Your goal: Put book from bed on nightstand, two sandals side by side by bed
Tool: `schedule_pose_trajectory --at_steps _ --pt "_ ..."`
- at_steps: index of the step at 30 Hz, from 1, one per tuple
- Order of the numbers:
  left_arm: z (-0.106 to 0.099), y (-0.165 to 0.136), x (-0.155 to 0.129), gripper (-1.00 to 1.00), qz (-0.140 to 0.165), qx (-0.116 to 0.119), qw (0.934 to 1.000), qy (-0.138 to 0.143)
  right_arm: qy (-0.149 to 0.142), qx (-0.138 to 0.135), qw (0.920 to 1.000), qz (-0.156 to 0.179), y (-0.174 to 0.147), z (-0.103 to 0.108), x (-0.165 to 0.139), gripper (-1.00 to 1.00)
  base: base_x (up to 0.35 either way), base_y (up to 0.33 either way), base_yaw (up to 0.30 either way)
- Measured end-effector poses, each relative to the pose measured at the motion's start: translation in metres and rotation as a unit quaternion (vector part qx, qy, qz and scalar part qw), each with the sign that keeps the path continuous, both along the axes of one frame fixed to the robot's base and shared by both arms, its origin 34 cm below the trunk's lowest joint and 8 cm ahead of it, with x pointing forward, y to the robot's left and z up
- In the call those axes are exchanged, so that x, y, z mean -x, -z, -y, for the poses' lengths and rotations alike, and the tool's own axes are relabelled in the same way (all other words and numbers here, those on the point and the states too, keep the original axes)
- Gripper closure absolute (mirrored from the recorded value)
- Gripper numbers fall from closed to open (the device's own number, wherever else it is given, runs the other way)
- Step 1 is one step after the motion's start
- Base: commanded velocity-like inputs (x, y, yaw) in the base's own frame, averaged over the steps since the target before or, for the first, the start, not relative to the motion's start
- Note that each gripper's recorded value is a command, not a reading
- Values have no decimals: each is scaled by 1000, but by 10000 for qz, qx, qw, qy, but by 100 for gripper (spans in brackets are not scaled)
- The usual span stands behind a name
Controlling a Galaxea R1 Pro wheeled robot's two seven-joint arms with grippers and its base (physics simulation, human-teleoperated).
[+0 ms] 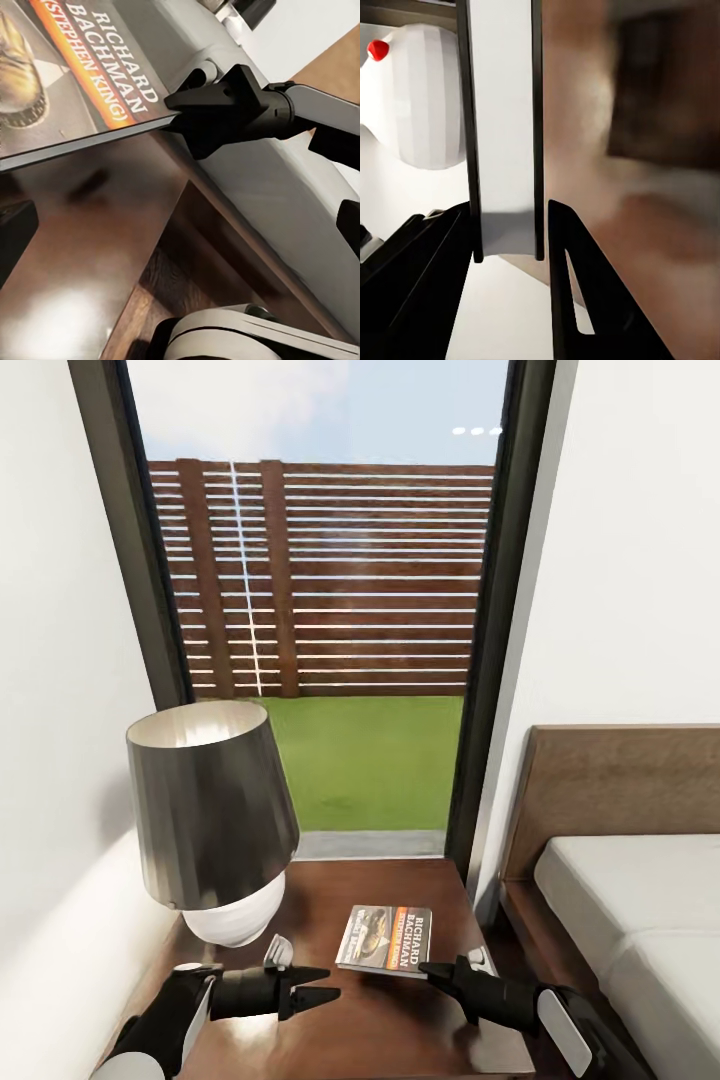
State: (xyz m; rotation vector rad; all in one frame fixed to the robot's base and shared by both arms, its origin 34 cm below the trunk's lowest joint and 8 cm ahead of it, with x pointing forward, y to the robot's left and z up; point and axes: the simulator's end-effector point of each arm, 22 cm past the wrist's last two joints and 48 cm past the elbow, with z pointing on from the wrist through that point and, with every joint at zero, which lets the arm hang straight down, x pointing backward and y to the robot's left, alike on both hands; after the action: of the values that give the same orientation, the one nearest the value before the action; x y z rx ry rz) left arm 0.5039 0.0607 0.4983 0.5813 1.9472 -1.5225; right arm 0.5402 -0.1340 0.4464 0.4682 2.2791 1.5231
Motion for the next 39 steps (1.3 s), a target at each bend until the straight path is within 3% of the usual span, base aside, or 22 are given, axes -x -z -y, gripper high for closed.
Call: schedule_pose_trajectory --at_steps 39 --pt "1 22 6 -100 -22 -1 10000 10 -1 2 10000 -22 22 0 6 100 0 0 0"
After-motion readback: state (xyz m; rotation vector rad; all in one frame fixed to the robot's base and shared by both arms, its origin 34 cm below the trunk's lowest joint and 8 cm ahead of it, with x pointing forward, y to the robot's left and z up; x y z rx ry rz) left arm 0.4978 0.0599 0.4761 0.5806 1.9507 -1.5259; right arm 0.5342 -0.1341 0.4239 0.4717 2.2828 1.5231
